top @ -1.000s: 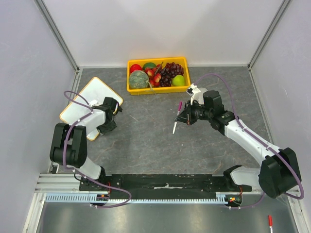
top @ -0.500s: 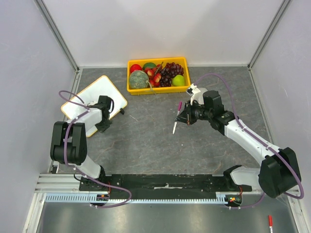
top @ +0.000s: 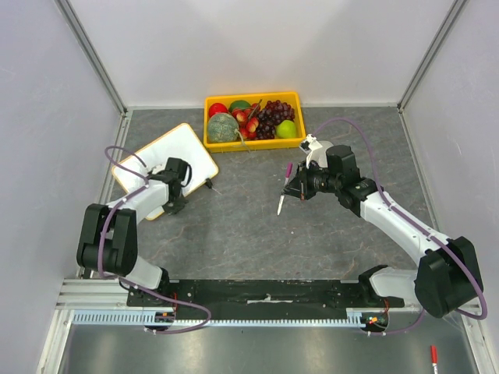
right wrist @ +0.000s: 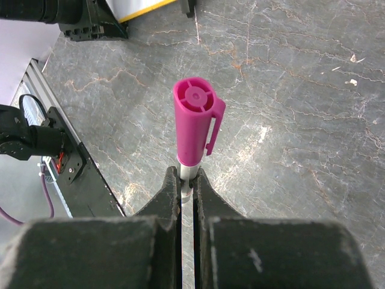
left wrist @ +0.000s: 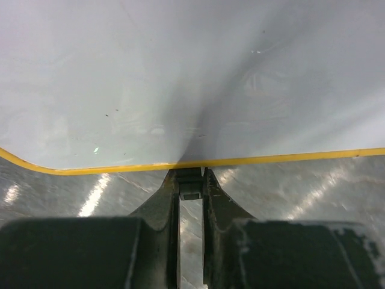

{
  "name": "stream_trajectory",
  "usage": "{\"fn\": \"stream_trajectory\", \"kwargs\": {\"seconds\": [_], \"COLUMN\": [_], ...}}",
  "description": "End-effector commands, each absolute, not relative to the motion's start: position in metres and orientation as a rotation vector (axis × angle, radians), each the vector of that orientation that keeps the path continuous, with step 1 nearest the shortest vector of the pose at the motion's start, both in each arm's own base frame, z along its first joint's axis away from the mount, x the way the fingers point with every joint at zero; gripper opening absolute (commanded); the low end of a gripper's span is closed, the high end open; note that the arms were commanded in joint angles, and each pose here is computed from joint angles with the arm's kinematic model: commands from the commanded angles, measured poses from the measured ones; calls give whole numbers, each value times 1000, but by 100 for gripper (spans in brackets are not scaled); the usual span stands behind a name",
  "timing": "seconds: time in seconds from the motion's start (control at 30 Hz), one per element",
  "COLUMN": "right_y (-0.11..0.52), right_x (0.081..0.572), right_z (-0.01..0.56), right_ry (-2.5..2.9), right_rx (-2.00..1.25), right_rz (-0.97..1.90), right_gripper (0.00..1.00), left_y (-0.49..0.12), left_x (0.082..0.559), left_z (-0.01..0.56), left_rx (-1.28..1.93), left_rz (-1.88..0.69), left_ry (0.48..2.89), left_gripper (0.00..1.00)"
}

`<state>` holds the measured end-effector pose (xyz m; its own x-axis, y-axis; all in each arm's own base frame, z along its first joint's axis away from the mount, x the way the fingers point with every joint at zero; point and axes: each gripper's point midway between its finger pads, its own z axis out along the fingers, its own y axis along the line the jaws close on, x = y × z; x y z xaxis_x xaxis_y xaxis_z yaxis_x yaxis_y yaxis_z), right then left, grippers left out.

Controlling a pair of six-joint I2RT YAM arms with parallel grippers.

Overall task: Write a sentence on the whiteboard
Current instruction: Move the whiteboard to the center of the board.

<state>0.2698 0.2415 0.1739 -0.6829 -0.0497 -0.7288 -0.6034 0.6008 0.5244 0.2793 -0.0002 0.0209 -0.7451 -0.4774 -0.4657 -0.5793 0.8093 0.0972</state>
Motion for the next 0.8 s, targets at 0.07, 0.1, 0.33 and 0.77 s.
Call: {"fn": "stream_trajectory", "kwargs": {"seconds": [0.07, 0.1, 0.33, 0.77], "right_y": [243, 242, 233, 181], "right_x": [275, 276, 280, 301], "right_z": [193, 195, 208, 235], "right_ry": [2075, 2071, 2045, 1978], "right_rx": [-509, -504, -444, -199], "right_rz": [1044, 1042, 1014, 824], "right_gripper": [0, 0, 0, 0], "left_y": [-55, -64, -123, -222], "left_x": [281, 281, 274, 238], "left_z": [33, 35, 31, 15], "left_rx": [-585, -555, -413, -131], "left_rz": [177, 165, 147, 168], "left_ry": [2585, 2586, 2624, 2692], "left_gripper": [2, 2, 2, 2]}}
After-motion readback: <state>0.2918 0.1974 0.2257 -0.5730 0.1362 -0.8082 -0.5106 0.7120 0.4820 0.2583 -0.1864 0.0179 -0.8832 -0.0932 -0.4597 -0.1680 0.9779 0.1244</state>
